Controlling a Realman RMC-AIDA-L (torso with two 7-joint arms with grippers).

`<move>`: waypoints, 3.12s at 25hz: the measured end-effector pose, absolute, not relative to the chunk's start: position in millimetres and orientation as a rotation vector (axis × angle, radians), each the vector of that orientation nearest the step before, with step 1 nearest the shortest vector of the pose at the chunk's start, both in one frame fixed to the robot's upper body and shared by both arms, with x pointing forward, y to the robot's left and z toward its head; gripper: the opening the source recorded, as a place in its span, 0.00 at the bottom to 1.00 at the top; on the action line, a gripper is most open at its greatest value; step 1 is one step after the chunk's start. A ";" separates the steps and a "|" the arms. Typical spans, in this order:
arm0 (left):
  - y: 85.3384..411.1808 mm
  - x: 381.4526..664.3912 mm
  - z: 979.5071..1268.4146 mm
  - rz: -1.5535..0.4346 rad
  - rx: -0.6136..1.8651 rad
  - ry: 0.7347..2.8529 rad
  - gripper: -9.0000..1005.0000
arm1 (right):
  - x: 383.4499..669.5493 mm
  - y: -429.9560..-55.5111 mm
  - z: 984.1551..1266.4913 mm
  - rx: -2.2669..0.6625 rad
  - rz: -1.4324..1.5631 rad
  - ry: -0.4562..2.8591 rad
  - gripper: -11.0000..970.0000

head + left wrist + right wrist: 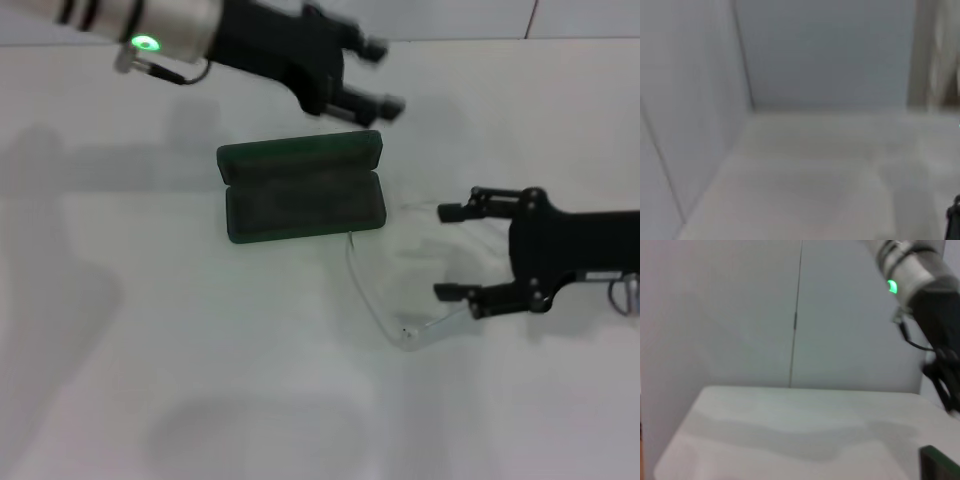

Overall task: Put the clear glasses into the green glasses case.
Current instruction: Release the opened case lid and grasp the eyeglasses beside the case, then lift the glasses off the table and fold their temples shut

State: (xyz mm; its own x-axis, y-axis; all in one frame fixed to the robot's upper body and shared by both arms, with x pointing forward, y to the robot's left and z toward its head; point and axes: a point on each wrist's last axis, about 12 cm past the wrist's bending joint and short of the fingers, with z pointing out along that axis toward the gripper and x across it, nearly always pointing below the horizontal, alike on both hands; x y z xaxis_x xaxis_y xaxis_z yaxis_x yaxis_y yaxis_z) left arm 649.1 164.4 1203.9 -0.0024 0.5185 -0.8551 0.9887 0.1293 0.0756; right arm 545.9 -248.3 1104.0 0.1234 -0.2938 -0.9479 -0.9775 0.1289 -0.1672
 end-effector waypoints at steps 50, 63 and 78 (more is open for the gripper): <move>291.2 532.3 1092.2 -0.796 0.693 1.362 0.73 | 584.2 -133.2 1147.7 -2.510 0.251 1.513 0.26; 290.5 518.9 1088.2 -0.881 0.653 1.342 0.73 | 561.2 -201.2 1185.9 -2.184 0.564 1.227 0.13; 227.8 524.9 1111.7 -1.261 0.962 1.150 0.73 | 546.2 -216.2 1137.3 -1.688 0.598 0.842 0.13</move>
State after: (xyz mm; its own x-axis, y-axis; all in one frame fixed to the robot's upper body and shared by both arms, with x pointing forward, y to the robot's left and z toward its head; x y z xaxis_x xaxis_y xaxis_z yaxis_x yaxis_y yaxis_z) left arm 524.9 227.8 1111.7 -0.0464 -0.1983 -0.9790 0.9932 0.0959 -0.0665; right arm 546.2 -216.2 1137.3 0.6197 -0.2290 -0.7507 -0.7843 -0.1437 -0.6035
